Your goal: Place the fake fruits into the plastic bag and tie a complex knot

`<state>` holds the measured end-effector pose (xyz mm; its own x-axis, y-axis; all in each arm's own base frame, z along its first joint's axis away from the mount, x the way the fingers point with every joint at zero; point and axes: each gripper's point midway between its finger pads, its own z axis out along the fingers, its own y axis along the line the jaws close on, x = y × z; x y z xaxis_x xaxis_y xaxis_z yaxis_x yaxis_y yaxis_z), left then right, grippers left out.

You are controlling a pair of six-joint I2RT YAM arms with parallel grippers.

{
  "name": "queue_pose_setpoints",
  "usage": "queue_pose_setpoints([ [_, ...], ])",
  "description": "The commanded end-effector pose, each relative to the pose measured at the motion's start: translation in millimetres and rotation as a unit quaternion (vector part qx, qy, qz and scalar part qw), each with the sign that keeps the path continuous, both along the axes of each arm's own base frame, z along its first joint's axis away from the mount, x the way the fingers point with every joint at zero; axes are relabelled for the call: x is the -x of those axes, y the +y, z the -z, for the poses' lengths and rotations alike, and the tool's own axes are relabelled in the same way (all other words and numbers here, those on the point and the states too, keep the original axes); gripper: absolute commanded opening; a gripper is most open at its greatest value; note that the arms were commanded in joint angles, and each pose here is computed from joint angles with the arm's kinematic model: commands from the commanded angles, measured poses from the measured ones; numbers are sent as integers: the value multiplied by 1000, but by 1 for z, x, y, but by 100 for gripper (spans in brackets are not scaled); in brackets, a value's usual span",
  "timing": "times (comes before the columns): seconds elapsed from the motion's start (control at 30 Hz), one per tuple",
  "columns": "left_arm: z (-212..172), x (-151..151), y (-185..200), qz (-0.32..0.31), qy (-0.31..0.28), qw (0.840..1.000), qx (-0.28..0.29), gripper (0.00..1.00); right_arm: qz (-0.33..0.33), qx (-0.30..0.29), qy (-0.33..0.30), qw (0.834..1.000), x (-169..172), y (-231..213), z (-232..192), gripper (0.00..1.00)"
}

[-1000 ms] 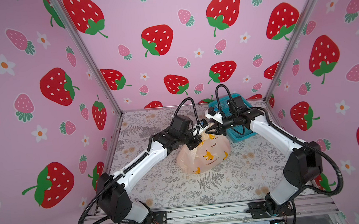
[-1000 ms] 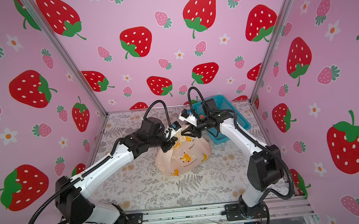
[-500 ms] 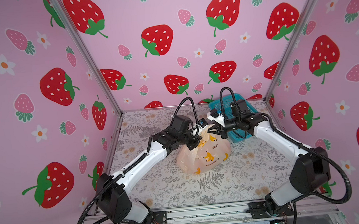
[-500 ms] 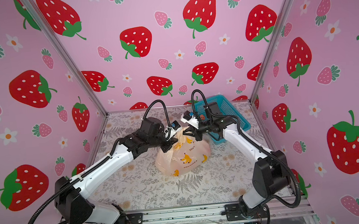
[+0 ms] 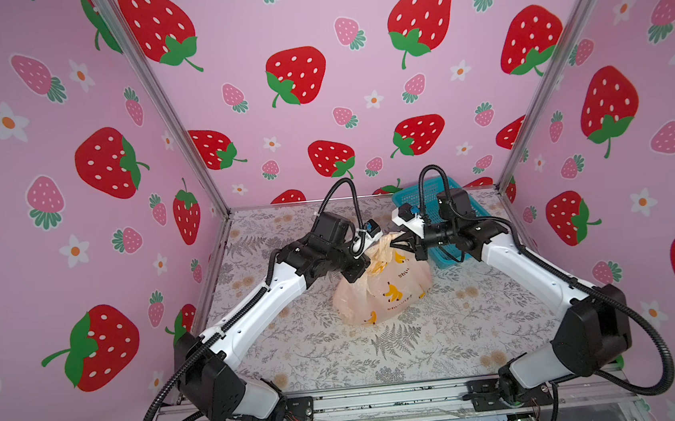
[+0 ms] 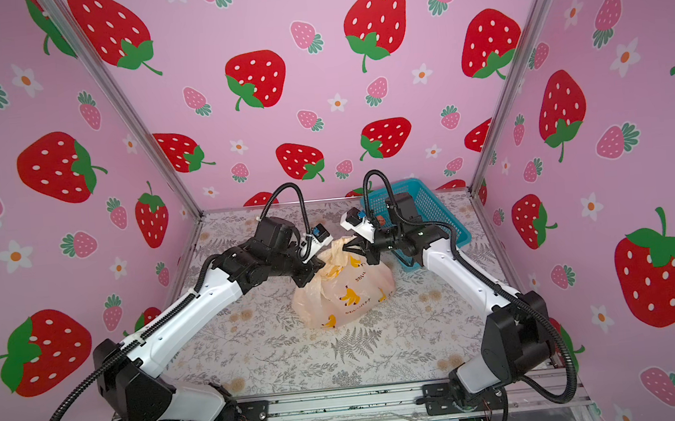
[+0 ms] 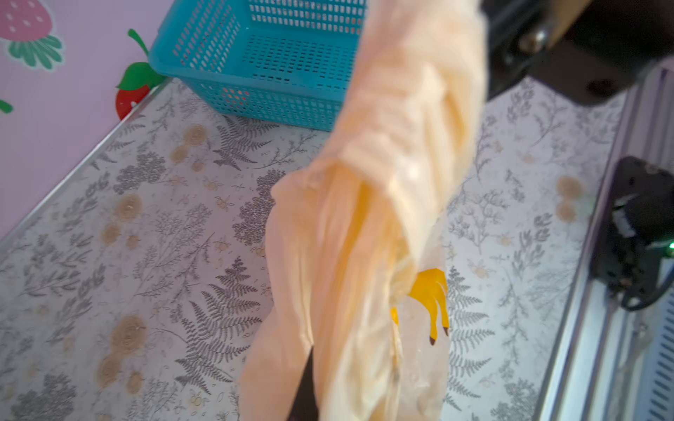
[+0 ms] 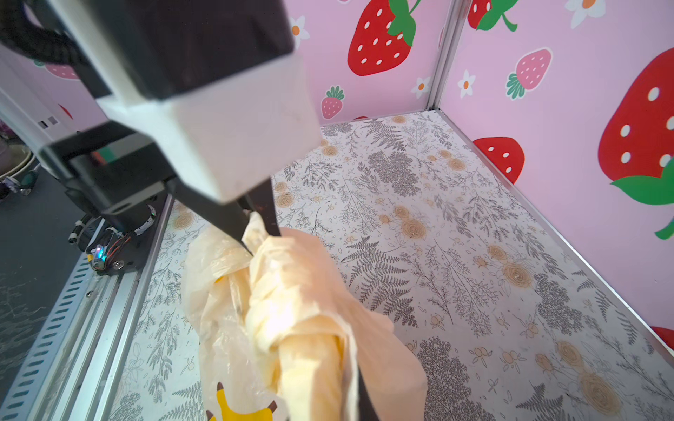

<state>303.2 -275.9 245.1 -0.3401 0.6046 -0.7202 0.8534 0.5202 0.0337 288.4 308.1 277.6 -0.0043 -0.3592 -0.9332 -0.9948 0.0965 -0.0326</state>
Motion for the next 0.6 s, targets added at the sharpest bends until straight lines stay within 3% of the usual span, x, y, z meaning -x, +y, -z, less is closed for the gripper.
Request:
queue_pose_setpoints([
  [0.0,-24,5,-6,-10,23,999,47,0,24,-19,-44,999,0,-4,-24,0],
  [0.37,-47,13,-20,-70,97,976,182,0,130,-33,-68,989,-8,-3,-25,0],
  [0.57,-51,13,-26,-96,113,962,229,0,184,-83,-49,978,-4,12,-27,0],
])
